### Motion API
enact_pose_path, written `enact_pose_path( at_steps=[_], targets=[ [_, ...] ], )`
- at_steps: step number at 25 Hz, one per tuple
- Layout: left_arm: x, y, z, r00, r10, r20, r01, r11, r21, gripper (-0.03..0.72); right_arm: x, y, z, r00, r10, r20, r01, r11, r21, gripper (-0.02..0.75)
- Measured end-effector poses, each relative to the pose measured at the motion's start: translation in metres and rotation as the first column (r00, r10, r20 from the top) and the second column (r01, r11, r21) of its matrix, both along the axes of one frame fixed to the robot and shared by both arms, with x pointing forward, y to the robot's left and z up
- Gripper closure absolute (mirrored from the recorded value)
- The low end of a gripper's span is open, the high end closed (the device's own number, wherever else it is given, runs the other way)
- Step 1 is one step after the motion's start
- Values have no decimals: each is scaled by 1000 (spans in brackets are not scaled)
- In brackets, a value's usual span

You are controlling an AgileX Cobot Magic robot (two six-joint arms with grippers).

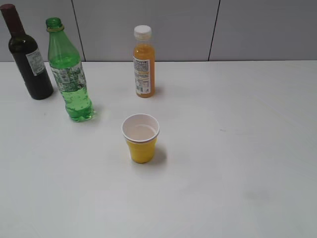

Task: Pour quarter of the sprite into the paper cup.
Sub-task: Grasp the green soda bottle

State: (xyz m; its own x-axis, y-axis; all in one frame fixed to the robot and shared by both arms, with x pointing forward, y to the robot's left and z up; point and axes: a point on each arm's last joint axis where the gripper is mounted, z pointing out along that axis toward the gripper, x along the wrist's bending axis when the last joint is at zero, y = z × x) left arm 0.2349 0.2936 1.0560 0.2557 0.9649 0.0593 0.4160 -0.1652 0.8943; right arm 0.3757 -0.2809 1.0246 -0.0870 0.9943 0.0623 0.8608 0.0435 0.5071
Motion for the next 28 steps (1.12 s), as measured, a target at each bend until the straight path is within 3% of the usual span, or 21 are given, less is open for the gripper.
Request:
enact_pose_path(
  at_steps=[4,16,28],
  targets=[
    [0,0,0,1000,0,0,0,1000,0,104,-27,-2,-12,999,-1,47,1,1000,12,147],
    [0,0,0,1000,0,0,0,1000,0,104,-73,-6,16,930,-10,368,-10,999,52,146],
    [0,0,0,1000,0,0,0,1000,0,104,-110,-9,22,858,-10,514,-26,998,63,147]
  ],
)
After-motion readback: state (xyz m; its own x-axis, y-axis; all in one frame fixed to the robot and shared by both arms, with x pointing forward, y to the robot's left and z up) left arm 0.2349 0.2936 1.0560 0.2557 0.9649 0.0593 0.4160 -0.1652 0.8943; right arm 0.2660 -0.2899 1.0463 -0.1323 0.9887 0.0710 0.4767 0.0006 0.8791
